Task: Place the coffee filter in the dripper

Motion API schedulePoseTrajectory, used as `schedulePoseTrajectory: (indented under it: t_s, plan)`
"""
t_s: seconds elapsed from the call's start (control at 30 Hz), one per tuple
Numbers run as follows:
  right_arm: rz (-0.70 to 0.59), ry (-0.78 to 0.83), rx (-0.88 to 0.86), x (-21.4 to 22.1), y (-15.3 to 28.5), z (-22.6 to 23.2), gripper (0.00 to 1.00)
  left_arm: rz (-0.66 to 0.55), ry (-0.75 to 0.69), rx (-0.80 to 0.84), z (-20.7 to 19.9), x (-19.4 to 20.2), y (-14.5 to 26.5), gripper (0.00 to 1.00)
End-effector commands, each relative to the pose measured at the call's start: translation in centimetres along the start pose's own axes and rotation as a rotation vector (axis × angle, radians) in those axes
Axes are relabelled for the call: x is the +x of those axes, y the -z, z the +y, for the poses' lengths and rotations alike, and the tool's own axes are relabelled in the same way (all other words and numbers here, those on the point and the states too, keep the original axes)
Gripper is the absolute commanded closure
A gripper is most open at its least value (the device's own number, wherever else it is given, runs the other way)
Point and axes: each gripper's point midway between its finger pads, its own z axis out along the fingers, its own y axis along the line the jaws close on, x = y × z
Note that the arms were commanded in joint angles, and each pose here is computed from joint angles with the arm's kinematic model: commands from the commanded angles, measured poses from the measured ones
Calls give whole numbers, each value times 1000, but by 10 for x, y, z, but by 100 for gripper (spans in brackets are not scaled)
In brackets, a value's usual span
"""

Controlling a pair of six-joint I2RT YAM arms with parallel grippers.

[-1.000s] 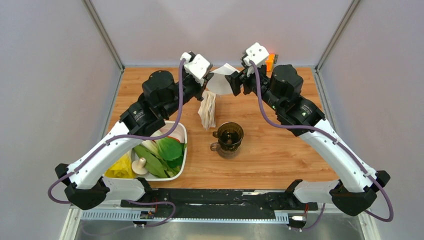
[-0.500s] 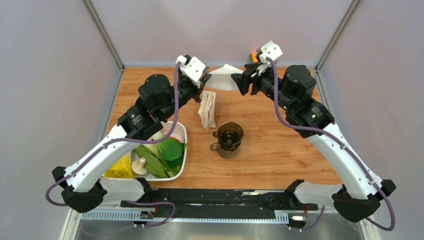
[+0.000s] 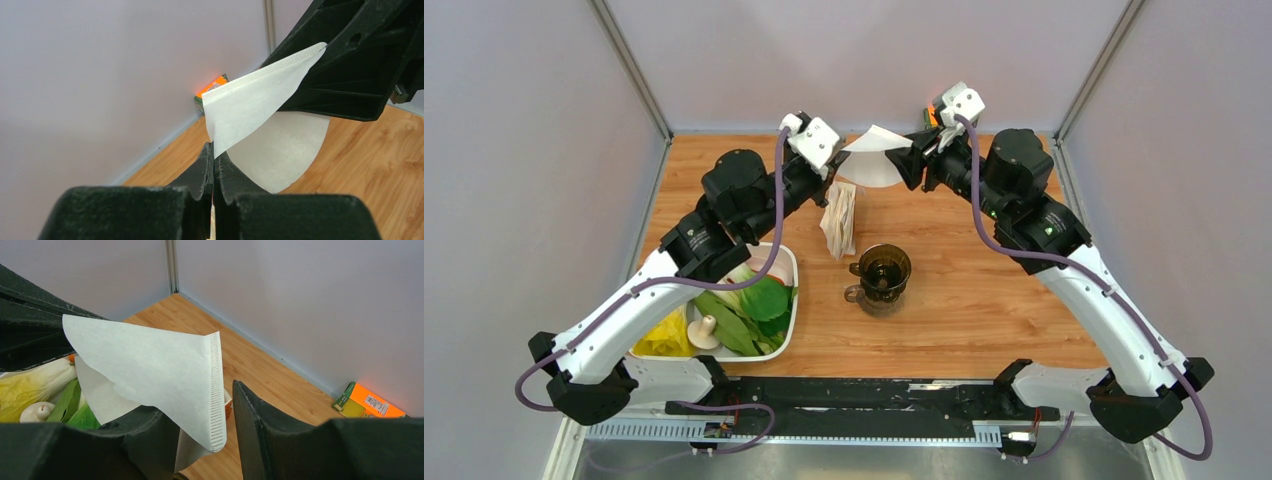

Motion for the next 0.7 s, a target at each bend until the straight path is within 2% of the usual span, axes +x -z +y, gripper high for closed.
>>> schedulePoseTrajectory:
  t_s: [0.0, 0.23, 0.53, 0.63, 0.67]
  plan:
    - [-16, -15, 1, -4, -2, 0, 56, -69, -50, 4, -1, -22, 0, 100]
    - [-9, -2, -14, -1, -3, 2, 69, -58, -47, 6, -4, -21, -3, 100]
    - [-13, 0, -43, -2, -3, 7, 96, -51, -13, 36, -13, -20, -5, 99]
    - [-13, 5, -43, -2, -3, 7, 100, -48, -9, 44, -15, -19, -5, 89]
    - [-13, 7, -43, -2, -3, 7, 100, -47, -7, 44, -16, -19, -5, 81]
